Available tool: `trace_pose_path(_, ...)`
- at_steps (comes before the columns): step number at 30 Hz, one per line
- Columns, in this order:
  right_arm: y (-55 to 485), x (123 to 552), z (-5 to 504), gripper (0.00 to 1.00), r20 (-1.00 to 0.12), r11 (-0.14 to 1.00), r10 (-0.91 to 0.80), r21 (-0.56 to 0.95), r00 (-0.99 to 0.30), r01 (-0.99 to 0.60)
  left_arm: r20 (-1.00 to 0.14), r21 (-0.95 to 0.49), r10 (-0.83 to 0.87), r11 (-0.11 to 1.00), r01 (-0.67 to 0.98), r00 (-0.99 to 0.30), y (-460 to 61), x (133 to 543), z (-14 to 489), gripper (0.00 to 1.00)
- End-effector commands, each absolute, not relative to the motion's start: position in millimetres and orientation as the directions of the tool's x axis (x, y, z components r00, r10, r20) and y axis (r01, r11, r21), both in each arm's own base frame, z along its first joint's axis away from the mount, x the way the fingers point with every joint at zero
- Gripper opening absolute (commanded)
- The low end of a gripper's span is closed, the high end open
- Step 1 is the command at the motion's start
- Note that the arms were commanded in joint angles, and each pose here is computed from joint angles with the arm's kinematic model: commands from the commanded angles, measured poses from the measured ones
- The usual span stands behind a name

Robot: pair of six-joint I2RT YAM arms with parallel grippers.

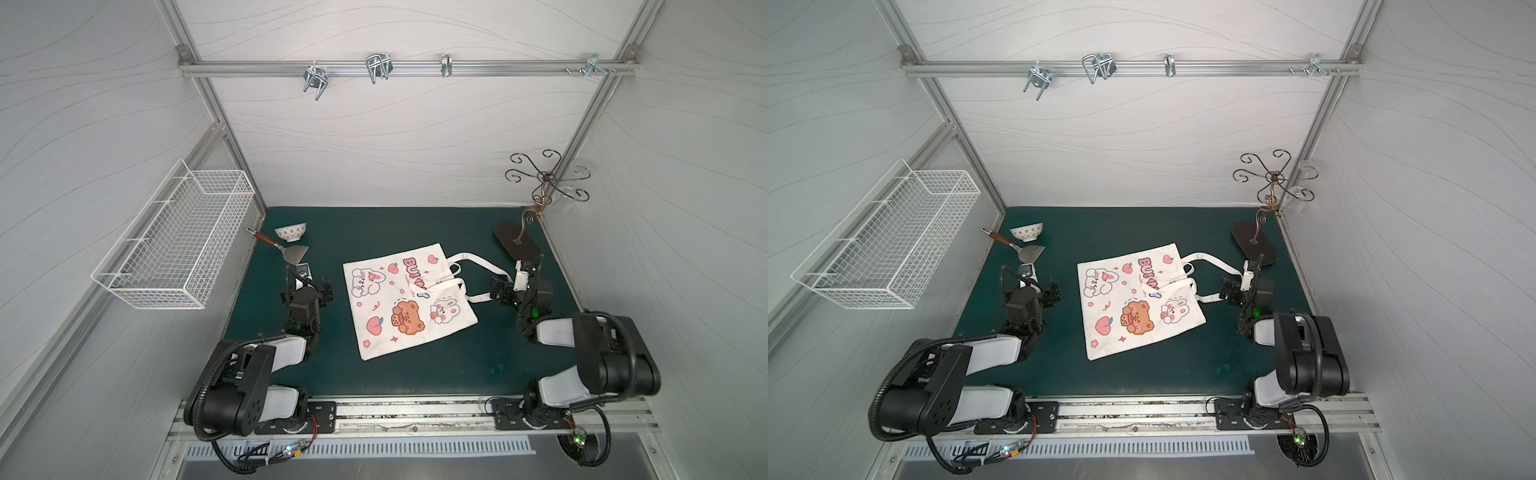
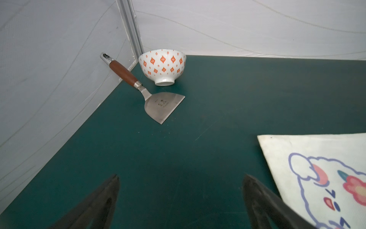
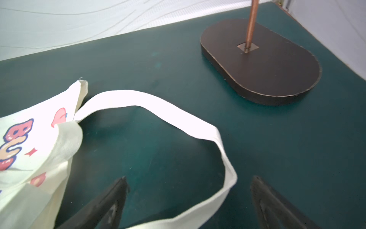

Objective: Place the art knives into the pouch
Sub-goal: Reset both arms

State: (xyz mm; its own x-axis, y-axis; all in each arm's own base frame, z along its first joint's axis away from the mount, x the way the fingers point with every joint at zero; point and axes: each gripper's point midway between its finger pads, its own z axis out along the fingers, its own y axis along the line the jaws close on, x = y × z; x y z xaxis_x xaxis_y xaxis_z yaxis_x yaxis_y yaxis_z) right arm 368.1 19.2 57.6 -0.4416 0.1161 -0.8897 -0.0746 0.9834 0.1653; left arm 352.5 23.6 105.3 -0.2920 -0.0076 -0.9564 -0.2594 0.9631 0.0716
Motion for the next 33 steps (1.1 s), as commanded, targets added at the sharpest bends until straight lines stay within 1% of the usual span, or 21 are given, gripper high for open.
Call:
trace_pose_path(1, 26, 376, 97, 0.99, -0.964, 0.975, 0.093, 0.139, -0.249, -0.173, -0.979, 0.04, 0.001, 0.981, -0.189, -0.202, 16, 368, 117, 0.99)
trace_pose_path(3, 28, 378, 93, 0.99, -0.953, 0.973, 0.088, 0.145, -0.291, -0.18, -0.978, 0.049, 0.016, 0.987, -0.156, -0.207, 11, 372, 106, 0.99)
trace_pose_path(5, 39, 380, 95, 0.99, -0.958, 0.958, 0.072, 0.143, -0.279, -0.247, -0.982, 0.067, 0.043, 0.99, -0.127, -0.184, 6, 376, 106, 0.99)
trace_pose_path(7, 43, 380, 95, 0.99, -0.957, 0.953, 0.059, 0.139, -0.285, -0.268, -0.971, 0.062, 0.036, 0.993, -0.105, -0.236, 4, 378, 102, 0.99)
trace_pose_path(9, 46, 384, 94, 0.99, -0.952, 0.953, 0.047, 0.134, -0.301, -0.273, -0.952, 0.048, 0.034, 0.998, -0.039, -0.303, -2, 387, 96, 0.99)
trace_pose_path(13, 63, 397, 85, 0.99, -0.918, 0.94, -0.022, 0.115, -0.396, -0.321, -0.931, -0.012, -0.022, 1.0, -0.028, -0.364, 5, 399, 91, 0.99)
trace_pose_path(15, 65, 398, 85, 0.99, -0.921, 0.948, -0.057, 0.072, -0.385, -0.311, -0.934, -0.013, -0.023, 0.999, -0.03, -0.357, 5, 399, 91, 0.99)
trace_pose_path(21, 66, 398, 84, 0.99, -0.918, 0.946, -0.056, 0.076, -0.393, -0.314, -0.923, -0.053, -0.063, 0.998, -0.036, -0.38, 11, 402, 89, 0.99)
trace_pose_path(33, 66, 397, 85, 0.99, -0.92, 0.946, -0.058, 0.074, -0.388, -0.316, -0.925, -0.053, -0.064, 0.998, -0.04, -0.374, 12, 401, 90, 0.99)
